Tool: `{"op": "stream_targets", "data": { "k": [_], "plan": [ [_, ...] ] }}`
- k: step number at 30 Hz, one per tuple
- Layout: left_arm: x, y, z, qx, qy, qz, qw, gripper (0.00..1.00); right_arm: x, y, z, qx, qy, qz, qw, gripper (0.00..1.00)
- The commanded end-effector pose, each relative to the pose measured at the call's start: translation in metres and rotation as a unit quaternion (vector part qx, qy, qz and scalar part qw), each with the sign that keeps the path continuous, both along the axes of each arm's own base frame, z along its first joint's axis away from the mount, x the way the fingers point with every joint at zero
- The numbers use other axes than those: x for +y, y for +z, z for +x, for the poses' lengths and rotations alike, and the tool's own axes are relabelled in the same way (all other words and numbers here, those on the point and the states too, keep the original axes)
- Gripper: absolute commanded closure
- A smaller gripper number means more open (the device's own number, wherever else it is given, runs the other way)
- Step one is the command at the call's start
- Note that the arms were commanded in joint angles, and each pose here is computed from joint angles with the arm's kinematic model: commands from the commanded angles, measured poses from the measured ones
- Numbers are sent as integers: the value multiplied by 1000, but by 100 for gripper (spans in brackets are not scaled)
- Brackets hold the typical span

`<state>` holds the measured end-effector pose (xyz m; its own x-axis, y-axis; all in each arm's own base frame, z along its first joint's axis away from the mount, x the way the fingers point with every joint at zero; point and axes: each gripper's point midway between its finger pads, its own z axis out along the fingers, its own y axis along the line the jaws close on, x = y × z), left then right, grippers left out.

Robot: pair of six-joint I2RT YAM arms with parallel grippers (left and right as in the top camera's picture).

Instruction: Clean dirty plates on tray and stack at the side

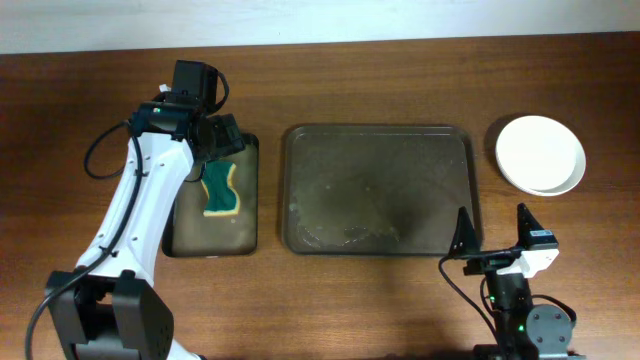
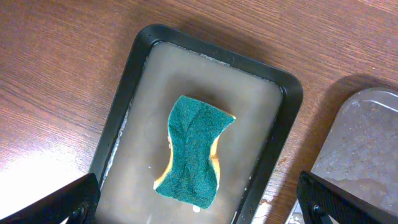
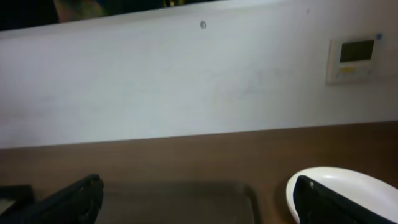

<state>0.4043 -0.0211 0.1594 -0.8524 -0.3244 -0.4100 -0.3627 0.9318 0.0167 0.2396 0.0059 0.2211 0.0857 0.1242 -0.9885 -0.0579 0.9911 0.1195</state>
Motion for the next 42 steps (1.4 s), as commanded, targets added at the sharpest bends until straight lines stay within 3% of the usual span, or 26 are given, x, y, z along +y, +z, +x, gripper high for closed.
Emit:
{"op": "stream_targets", "data": {
  "k": [1, 8, 13, 18, 42],
  "plan": [
    [2, 4, 1, -5, 2, 3, 1000, 1, -1, -13, 4, -7, -3, -1, 1000, 2],
    [2, 4, 1, -6, 2, 3, 1000, 1, -5, -22, 6, -3, -16, -4, 1000, 1],
    [2, 4, 1, -6, 2, 3, 1000, 1, -6, -67, 6, 88, -19, -19, 996, 2],
    [2, 4, 1, -6, 2, 3, 1000, 1, -7, -65, 6, 83, -22, -59, 995, 2],
    [2, 4, 1, -6, 1, 3, 1000, 1, -9, -65, 6, 83, -27, -59, 994, 2]
  ]
}}
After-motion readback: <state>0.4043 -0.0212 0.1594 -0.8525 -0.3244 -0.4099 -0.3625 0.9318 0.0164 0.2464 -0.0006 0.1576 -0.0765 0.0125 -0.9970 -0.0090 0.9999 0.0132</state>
